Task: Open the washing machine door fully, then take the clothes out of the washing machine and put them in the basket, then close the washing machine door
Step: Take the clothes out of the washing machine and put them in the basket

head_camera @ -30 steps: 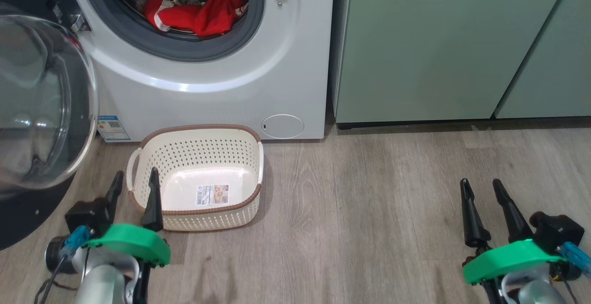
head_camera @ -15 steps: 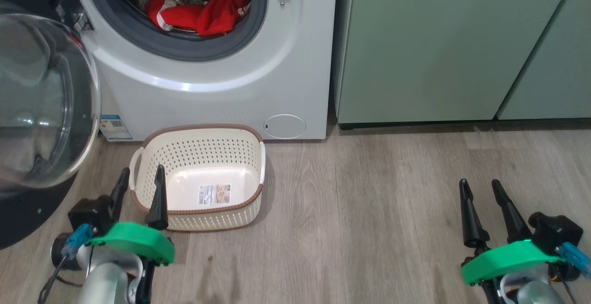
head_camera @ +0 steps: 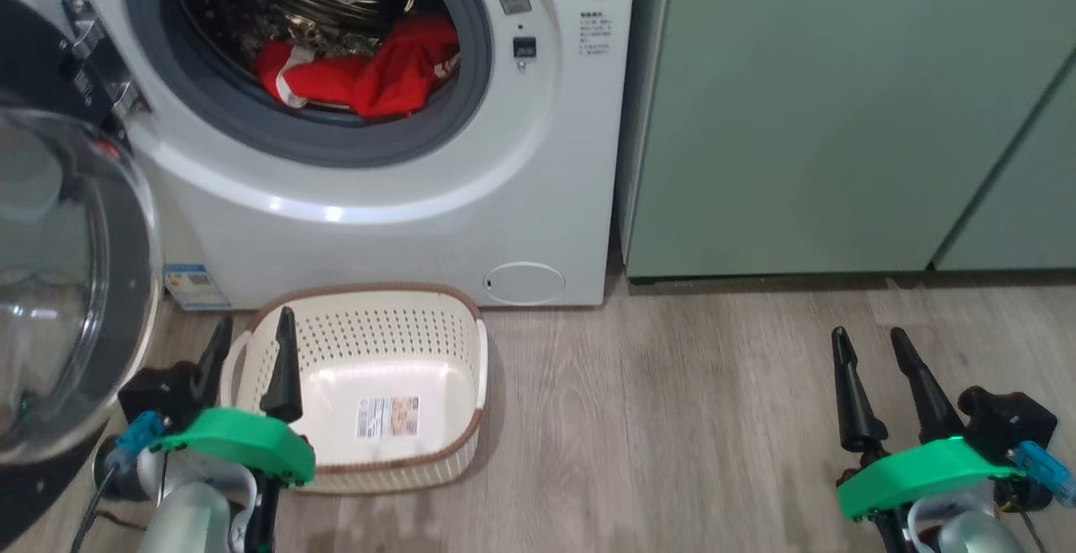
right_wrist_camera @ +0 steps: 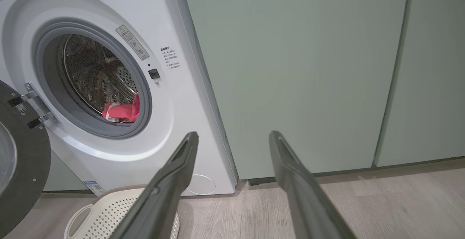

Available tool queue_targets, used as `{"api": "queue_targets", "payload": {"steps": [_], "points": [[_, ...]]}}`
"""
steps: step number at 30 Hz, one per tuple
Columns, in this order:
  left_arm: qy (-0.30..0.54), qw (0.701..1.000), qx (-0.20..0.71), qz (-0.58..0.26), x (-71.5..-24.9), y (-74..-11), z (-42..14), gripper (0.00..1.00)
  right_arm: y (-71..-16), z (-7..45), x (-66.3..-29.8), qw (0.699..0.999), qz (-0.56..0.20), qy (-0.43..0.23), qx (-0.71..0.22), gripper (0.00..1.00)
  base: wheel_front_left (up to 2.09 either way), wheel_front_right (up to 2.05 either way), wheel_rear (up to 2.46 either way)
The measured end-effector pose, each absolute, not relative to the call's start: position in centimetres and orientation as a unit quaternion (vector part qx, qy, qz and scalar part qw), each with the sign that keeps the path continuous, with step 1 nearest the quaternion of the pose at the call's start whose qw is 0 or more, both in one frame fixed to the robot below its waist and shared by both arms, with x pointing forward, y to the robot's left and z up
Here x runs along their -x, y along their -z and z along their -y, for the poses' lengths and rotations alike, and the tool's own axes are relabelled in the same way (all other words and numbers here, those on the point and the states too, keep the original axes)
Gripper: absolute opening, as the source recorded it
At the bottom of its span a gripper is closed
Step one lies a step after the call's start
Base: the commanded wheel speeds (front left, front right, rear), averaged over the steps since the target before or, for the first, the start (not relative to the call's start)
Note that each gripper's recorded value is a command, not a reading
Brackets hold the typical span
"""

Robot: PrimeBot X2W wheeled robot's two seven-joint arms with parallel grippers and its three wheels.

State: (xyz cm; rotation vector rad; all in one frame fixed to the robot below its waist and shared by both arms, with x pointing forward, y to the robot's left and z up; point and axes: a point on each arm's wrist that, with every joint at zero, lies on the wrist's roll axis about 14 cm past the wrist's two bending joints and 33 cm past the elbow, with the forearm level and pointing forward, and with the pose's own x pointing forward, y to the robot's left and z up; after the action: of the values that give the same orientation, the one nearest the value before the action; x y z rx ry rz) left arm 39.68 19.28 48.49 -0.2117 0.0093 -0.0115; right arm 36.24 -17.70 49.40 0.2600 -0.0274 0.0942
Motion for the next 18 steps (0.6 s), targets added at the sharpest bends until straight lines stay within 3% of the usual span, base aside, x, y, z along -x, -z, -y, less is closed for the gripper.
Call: {"api": "queue_targets", "payload": {"steps": [9, 18], "points": [[-0.008, 0.994, 0.109, 0.006, -40.37, -49.17, -19.89, 1.00, -49.31, 17.41, -36.44, 0.990, 0.012, -0.051, -0.130, 1.00, 1.77, -1.77, 0.00], [-0.019, 0.994, 0.106, 0.000, -40.20, -48.71, -20.26, 1.00, -49.27, 17.22, -36.53, 0.990, 0.011, -0.054, -0.130, 1.00, 0.52, -0.52, 0.00]]}}
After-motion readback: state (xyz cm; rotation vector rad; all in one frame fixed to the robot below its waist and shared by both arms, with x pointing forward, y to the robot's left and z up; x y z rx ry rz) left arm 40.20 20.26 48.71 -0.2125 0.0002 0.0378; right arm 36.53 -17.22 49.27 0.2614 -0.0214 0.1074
